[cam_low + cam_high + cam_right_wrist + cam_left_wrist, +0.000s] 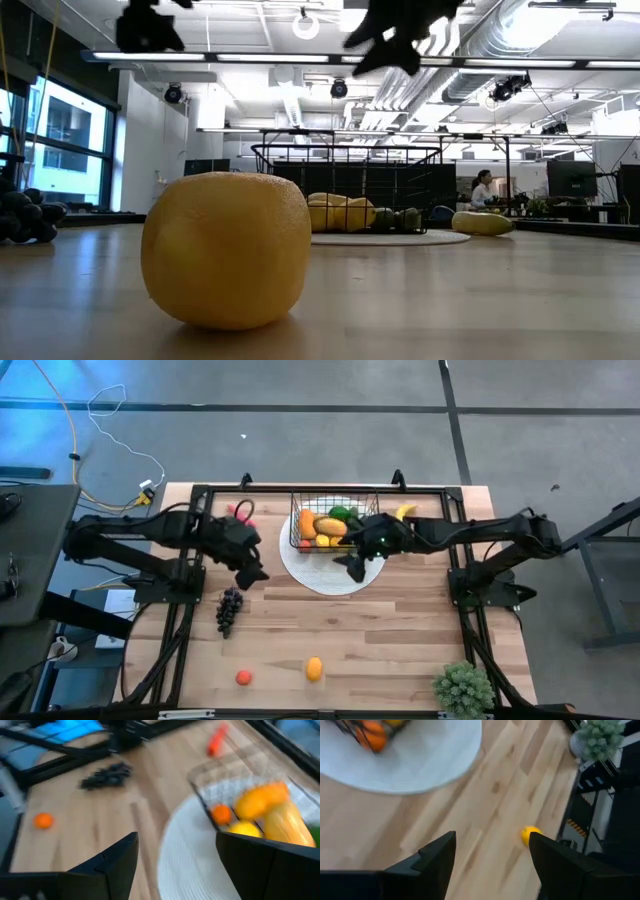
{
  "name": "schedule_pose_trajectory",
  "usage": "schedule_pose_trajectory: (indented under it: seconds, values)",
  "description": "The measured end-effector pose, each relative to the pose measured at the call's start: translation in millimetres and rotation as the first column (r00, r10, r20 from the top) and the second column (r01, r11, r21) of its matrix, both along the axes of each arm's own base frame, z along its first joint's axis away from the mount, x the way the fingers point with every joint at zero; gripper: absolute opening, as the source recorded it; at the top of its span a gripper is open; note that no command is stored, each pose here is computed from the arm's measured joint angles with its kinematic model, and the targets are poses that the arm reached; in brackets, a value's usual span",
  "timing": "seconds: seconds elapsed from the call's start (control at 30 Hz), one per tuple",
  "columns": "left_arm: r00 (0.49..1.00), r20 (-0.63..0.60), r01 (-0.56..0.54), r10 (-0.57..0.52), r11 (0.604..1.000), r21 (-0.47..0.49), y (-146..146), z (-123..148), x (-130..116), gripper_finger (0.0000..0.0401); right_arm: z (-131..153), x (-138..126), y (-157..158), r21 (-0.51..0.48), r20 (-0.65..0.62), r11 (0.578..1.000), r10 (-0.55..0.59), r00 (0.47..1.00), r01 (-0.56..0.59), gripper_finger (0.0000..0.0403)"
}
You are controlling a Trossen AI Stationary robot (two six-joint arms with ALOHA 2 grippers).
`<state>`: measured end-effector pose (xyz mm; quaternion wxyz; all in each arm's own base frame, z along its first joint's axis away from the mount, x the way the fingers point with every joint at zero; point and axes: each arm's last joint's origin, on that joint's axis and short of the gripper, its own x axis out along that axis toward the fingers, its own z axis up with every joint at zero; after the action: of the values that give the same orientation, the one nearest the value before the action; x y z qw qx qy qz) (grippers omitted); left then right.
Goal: Build produce basket
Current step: Put the yellow lemon into the black wire basket
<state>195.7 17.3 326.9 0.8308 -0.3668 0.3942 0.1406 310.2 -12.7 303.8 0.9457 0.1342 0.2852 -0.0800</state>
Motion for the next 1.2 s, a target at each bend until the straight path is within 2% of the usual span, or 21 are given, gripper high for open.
schedule_pose_trajectory:
  seconds: [0.17,0.3,0.47,0.57,0.73,0.8,0.93,1.0,1.2]
  values:
    - [0.999,-0.049,0.005,-0.006,1.000,-0.016,-18.4,-1.7,-4.9,0.0239,20.3,3.1,20.8,-0.100,0.049,0.987,0.134,0.990,-0.129,0.0248]
    - [0.994,-0.106,-0.021,0.022,1.000,0.011,-27.2,-5.0,-9.4,0.0239,24.7,3.1,34.3,-0.114,0.060,0.959,0.267,0.962,-0.260,0.0248]
    - [0.987,-0.155,-0.032,0.035,0.999,0.024,-34.3,-7.6,-14.0,0.0239,25.8,1.7,50.6,-0.214,0.046,0.876,0.451,0.891,-0.433,0.0248]
    - [0.986,-0.164,-0.034,0.037,0.999,0.024,-35.8,-8.2,-15.0,0.0239,24.7,2.6,55.7,-0.276,0.031,0.836,0.501,0.865,-0.474,0.0248]
    - [0.985,-0.170,-0.032,0.036,0.999,0.023,-36.5,-8.5,-15.4,0.0239,13.3,10.7,65.7,-0.298,-0.003,0.780,0.576,0.817,-0.551,0.0248]
    - [0.984,-0.171,-0.040,0.044,0.999,0.023,-36.4,-8.6,-15.4,0.0239,5.9,16.9,74.1,-0.312,-0.010,0.738,0.627,0.779,-0.598,0.0248]
    - [0.983,-0.172,-0.064,0.068,0.997,0.033,-35.8,-8.8,-15.6,0.0239,-5.3,26.9,94.5,-0.420,-0.027,0.602,0.740,0.672,-0.679,0.0248]
    - [0.983,-0.172,-0.065,0.070,0.997,0.035,-35.7,-8.8,-15.6,0.0239,-11.5,31.3,103.3,-0.449,-0.034,0.551,0.776,0.630,-0.703,0.0248]
    - [0.980,-0.174,-0.089,0.092,0.996,0.021,-35.8,-9.1,-15.1,0.0239,-33.7,41.2,121.2,-0.486,-0.094,0.451,0.824,0.558,-0.748,0.0248]
